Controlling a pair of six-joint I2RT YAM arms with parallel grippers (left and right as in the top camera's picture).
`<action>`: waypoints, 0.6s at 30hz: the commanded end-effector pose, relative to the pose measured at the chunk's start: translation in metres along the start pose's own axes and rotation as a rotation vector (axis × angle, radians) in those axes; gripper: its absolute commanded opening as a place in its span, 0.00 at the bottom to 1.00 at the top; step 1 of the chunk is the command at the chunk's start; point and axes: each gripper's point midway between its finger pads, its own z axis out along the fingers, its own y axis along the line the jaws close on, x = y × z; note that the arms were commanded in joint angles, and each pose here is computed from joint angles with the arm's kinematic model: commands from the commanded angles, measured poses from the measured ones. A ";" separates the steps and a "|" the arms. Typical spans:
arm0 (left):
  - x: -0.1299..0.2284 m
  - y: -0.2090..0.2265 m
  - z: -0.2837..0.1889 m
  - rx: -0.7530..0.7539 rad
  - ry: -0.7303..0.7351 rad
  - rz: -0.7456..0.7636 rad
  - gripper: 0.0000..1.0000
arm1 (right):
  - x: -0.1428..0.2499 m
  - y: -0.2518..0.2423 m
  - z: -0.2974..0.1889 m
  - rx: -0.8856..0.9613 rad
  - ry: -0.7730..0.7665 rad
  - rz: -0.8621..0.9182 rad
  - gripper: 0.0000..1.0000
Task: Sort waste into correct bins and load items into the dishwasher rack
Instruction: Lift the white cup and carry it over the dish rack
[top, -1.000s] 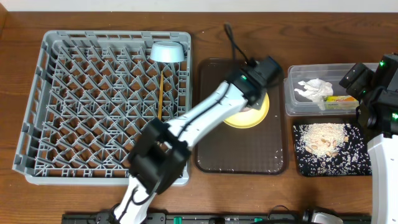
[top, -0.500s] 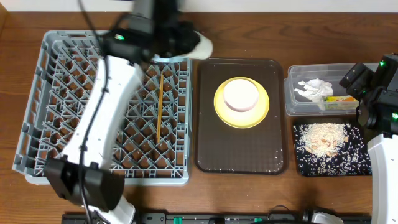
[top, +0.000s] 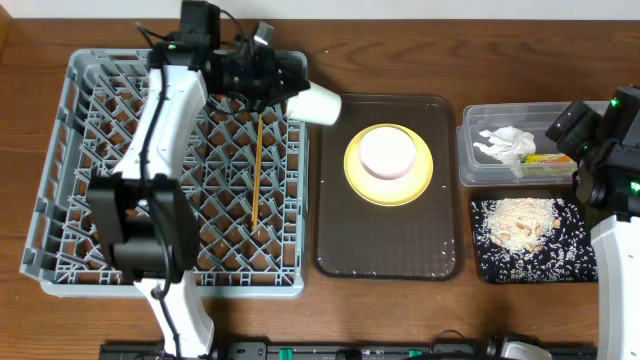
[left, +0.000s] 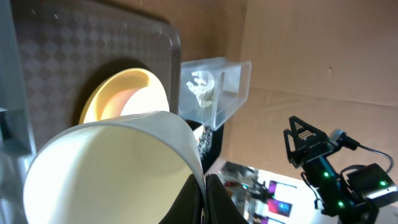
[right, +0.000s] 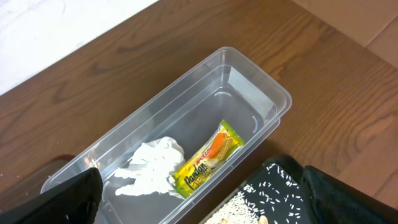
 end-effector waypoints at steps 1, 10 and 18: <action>0.003 0.005 0.008 0.066 0.053 -0.016 0.06 | -0.004 -0.002 -0.003 0.002 -0.012 0.003 0.99; -0.003 0.031 0.015 0.031 0.054 -0.025 0.06 | -0.004 -0.002 -0.003 0.002 -0.012 0.003 0.99; -0.005 0.060 0.013 -0.042 0.022 -0.053 0.06 | -0.004 -0.002 -0.003 0.002 -0.012 0.003 0.99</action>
